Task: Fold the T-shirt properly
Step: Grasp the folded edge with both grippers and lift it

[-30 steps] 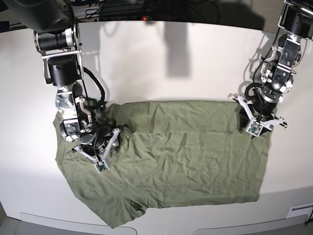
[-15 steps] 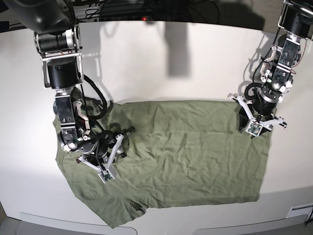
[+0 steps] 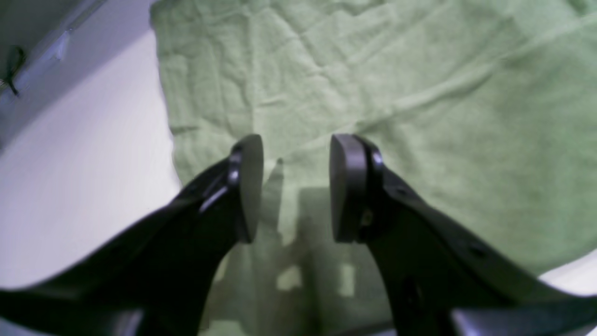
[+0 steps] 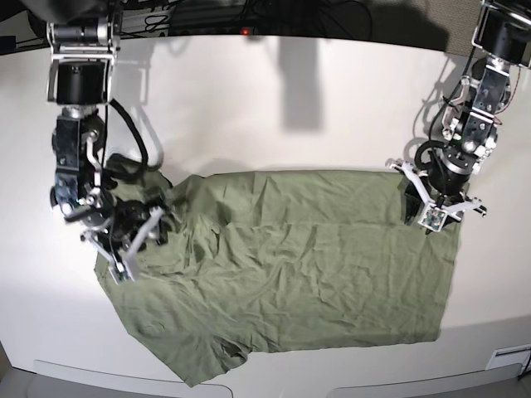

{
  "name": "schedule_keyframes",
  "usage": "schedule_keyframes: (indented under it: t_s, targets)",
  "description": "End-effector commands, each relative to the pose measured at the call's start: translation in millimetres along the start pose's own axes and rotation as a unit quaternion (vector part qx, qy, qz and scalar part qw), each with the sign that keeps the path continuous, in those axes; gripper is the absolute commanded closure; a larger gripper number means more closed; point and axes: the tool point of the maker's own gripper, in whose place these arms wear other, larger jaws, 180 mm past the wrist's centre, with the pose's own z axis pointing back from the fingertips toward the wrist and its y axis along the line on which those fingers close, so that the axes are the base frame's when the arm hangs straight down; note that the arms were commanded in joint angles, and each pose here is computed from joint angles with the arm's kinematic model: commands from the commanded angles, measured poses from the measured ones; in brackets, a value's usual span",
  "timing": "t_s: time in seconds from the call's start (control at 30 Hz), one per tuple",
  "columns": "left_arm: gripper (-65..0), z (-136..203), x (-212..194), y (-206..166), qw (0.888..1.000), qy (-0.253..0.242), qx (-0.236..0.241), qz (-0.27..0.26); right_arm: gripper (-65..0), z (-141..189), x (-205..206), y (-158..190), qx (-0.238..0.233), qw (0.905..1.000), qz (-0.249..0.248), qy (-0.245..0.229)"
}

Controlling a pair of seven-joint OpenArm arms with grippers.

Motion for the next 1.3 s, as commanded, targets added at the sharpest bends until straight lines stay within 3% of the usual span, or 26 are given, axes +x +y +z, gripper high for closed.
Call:
schedule_keyframes:
  t_s: [0.0,0.27,0.53,0.9,1.03,1.27]
  targets:
    - [-23.4,-1.8,14.9,13.3,1.000,-0.017,0.013,0.005,-26.3,6.5,14.7,-10.4,-0.009,0.9997,-0.003,-0.024]
    - [-23.4,-1.3,-8.5,8.8,0.997,0.049,0.004,0.065,-26.3,10.0,-42.3,-19.0,-0.029,0.9993,0.014,0.017]
    - [-23.4,-1.0,-23.3,-5.1,0.992,0.095,-0.008,0.085,-26.3,16.5,-92.3,-51.5,-0.048,0.9941,0.007,0.097]
    - [-23.0,13.3,-56.8,-20.2,0.984,0.153,-0.020,0.088,-26.3,28.8,-98.6,-61.4,-0.028,0.9930,0.017,0.113]
    - [-14.7,25.2,-75.5,-31.1,0.981,0.169,-0.027,0.091,-26.3,29.8,-100.7,-53.9,-0.010,0.9943,0.004,0.106]
    - [-14.5,32.1,-87.4,-34.5,0.979,0.187,-0.029,0.077,-26.3,38.6,-115.1,-41.1,0.000,0.9933,0.016,0.114]
